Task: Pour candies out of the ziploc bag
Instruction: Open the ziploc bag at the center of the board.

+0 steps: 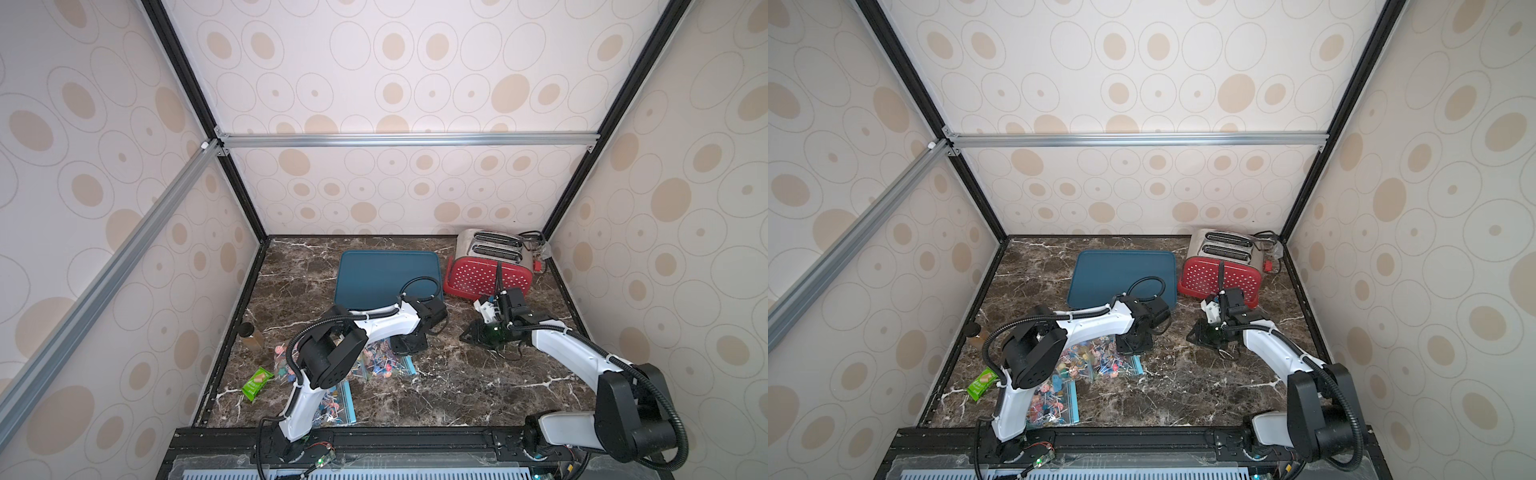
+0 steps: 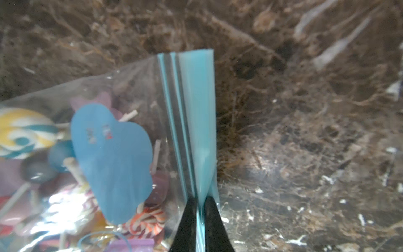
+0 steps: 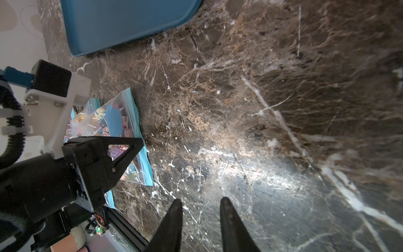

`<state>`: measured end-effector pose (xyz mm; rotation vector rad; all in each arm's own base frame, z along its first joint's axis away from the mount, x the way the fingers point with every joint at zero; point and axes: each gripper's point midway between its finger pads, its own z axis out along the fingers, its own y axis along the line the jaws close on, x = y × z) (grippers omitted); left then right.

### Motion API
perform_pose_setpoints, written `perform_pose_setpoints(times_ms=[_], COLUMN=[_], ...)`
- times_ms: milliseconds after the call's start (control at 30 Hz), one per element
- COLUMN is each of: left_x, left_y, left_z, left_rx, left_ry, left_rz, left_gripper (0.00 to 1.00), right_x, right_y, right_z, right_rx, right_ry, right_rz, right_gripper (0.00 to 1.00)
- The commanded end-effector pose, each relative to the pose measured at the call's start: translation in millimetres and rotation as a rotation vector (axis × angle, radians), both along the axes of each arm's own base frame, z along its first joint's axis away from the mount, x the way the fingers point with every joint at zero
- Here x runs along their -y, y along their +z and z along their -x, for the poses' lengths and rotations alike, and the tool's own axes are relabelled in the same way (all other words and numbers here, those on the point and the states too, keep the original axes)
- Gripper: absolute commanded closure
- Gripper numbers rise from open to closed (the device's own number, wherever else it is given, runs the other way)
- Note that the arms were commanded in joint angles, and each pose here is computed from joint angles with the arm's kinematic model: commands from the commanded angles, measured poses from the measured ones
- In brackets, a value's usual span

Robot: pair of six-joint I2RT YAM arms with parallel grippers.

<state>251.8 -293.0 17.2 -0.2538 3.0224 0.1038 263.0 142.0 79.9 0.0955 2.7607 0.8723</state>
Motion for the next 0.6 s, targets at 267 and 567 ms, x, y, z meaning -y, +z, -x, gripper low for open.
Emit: perform_pose_setpoints(times_ms=[267, 567], left_x=[-16.6, -2.0], left_y=[7.0, 31.1], left_z=[4.5, 4.7], left_rx=[0.031, 0.12], left_ry=[0.004, -0.092], left_rz=[-0.039, 0.15], left_gripper=[1.0, 1.0], right_x=[-3.9, -38.8], right_y=[0.7, 10.3], right_z=[4.1, -2.1], right_rx=[0.003, 0.014], right_ry=[0.028, 0.119], right_rz=[-0.041, -0.225], right_gripper=[0.68, 0.66])
